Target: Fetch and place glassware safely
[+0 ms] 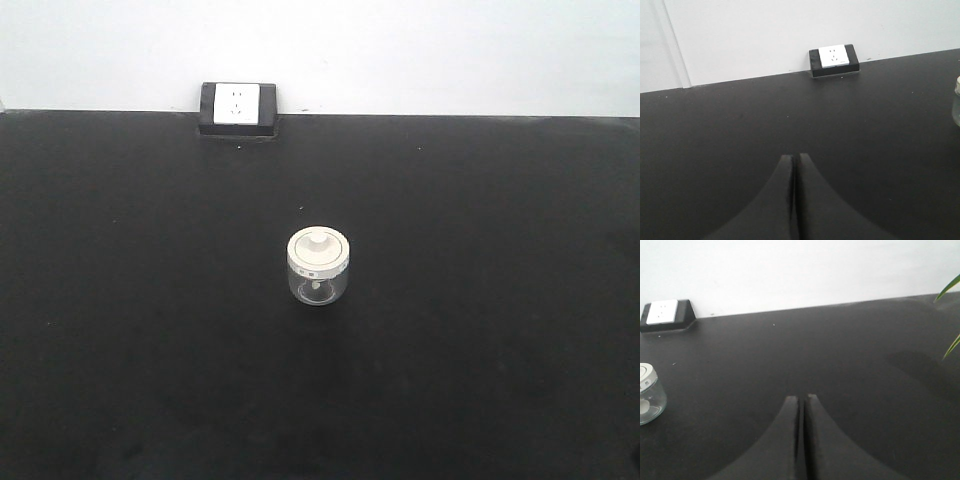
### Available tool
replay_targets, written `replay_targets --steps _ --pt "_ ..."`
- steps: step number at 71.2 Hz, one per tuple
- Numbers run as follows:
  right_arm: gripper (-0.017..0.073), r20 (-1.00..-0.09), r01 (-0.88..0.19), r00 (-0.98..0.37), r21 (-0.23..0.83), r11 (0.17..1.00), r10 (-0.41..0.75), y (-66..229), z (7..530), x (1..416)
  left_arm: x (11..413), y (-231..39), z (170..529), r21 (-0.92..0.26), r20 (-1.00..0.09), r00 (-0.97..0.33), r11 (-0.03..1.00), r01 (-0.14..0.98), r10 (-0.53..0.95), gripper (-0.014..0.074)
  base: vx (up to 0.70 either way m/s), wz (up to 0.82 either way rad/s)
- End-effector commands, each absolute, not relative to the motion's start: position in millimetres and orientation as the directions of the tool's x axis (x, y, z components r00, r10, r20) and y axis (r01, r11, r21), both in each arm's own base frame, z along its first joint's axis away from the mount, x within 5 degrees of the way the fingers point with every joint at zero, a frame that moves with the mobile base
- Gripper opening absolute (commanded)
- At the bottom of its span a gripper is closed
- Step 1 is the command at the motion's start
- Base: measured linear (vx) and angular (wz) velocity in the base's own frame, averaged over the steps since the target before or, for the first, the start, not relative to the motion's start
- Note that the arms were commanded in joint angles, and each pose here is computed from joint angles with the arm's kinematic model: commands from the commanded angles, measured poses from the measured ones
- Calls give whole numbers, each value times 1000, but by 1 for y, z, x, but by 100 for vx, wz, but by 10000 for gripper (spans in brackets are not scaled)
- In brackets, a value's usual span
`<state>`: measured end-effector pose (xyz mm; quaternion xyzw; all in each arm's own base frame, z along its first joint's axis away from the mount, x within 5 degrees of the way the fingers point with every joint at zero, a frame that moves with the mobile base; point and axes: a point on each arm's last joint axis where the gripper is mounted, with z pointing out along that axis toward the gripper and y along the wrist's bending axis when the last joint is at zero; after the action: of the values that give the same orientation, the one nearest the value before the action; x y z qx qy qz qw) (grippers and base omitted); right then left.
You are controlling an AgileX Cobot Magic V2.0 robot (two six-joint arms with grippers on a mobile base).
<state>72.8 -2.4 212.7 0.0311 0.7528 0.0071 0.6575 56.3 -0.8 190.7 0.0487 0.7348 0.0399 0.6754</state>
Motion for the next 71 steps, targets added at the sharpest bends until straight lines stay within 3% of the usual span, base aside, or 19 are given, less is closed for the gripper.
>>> replay_targets --steps 1,21,71 --pt "-3 -999 20 0 42 999 42 -1 213 70 57 0 187 115 -993 -32 993 6 115 1 0 0" --pt "-3 -997 25 68 27 999 25 -2 199 56 57 0 187 115 -993 -33 993 7 116 1 0 0" --pt "-3 -998 25 55 30 999 28 -2 198 57 57 0 187 115 -993 -35 993 7 116 1 0 0"
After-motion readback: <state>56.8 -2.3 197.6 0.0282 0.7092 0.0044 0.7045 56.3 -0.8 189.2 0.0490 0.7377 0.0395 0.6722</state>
